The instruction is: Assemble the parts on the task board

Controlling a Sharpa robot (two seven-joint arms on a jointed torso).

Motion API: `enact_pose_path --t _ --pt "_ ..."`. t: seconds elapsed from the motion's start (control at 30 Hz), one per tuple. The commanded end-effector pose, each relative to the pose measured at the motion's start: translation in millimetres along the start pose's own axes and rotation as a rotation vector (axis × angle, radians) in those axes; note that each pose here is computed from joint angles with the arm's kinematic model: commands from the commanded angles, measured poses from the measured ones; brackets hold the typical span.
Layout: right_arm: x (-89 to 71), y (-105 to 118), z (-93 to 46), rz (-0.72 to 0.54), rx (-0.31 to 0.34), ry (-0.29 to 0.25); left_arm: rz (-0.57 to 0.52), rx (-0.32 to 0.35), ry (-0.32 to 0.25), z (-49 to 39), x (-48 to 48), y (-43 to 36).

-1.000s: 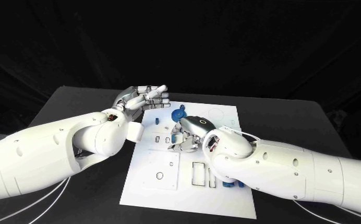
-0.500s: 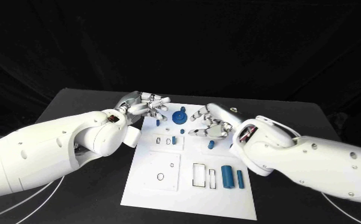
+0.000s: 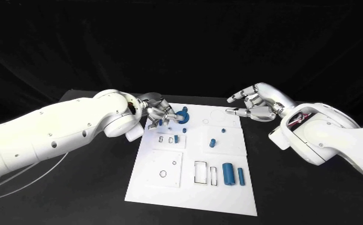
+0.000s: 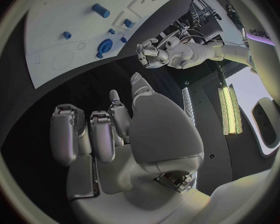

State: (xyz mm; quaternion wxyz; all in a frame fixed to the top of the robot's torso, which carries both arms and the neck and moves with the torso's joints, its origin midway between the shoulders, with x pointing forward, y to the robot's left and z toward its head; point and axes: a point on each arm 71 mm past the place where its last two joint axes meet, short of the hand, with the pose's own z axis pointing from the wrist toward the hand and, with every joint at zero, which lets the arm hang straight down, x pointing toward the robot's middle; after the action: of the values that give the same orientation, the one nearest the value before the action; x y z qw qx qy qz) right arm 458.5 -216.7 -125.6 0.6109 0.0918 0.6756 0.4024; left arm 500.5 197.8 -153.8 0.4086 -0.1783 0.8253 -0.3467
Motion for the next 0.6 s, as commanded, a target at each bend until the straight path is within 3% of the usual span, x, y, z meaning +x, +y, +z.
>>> enact_pose_path --t 0.03,0.3,0.6 --pt "-0.3 -0.1 -1.3 0.057 0.003 0.020 0.260 -0.203 0.039 5.8 -0.4 3.2" --pt "-3.3 -3.1 -2.1 0.054 0.021 0.010 0.371 -0.329 0.047 23.6 4.6 -10.6" --pt "-4.3 -5.0 -1.9 0.046 0.034 0.008 0.425 -0.370 0.059 34.0 11.1 -21.1"
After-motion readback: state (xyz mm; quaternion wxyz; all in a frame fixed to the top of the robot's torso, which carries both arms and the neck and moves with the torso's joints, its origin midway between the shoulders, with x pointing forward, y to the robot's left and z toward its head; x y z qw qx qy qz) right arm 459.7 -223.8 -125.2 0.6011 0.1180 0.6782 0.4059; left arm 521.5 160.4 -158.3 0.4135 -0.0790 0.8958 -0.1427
